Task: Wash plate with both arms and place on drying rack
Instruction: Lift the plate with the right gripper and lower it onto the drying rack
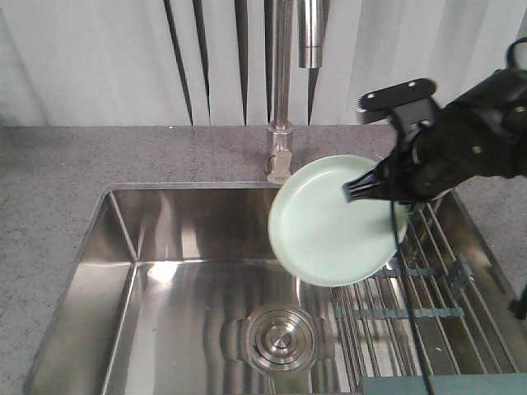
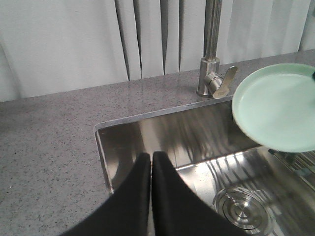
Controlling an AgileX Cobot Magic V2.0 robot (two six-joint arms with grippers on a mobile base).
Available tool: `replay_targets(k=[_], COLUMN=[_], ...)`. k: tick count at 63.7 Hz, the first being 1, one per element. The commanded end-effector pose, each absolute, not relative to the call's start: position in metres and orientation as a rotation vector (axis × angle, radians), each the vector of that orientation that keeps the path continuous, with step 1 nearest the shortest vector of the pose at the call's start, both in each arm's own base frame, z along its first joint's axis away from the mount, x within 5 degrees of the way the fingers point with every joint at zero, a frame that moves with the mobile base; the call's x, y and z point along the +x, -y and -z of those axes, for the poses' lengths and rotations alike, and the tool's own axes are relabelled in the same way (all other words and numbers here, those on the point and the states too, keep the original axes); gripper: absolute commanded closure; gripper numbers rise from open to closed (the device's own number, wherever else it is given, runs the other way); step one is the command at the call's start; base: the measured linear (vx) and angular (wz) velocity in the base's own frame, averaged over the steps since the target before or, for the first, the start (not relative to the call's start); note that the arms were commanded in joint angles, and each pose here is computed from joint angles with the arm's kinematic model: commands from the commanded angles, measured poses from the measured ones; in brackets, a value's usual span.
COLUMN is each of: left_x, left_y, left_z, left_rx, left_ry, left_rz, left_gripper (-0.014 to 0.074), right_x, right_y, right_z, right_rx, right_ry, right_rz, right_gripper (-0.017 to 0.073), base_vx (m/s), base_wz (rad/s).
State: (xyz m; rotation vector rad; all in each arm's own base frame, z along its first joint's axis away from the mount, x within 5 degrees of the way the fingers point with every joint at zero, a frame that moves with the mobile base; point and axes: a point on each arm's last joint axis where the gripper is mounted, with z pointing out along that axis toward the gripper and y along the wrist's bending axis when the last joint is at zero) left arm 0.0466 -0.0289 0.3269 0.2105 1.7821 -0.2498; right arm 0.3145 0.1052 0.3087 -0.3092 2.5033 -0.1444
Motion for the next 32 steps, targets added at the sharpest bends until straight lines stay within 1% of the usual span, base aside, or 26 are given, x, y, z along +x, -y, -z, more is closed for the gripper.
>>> replay_targets(k=[1,10,13,24,32], left_x=[0.048,0.048,0.048,0.048,0.048], left_y=[0.028,0.028,0.028,0.028,0.028], left_z=[-0.338,-0.338,-0.338,-0.338,-0.338], left_rx=[0.176,0.176,0.176,0.176,0.178], left_ry=[-1.722,-1.722,-1.721,-1.721,-1.722], left_rz=[0.266,0.266,0.266,0.266,0.260], left_gripper=[0.0600,0.0600,0.0600,0.0600,0.0600], right_x=[0.308,0.310,0.312,0.321,0.329], right_y=[-0.070,-0.037,-0.031,-0.025,-0.026], right_z=[-0.349,-0.346,-0.343,-0.330,-0.314], right_rx=[-0.238,-0.158,-0.164,-0.237,-0.271], right_ry=[-2.386,-2.441,-2.456,-2.499,-2.561], right_rz=[0.298,0.444,0.475,0.586,0.630], right_gripper=[0.0561,0.0561,0.0561,0.0561,0.0561], base_vx=[0.00,0.00,0.00,0.00,0.00], base_wz=[0.00,0.00,0.00,0.00,0.00])
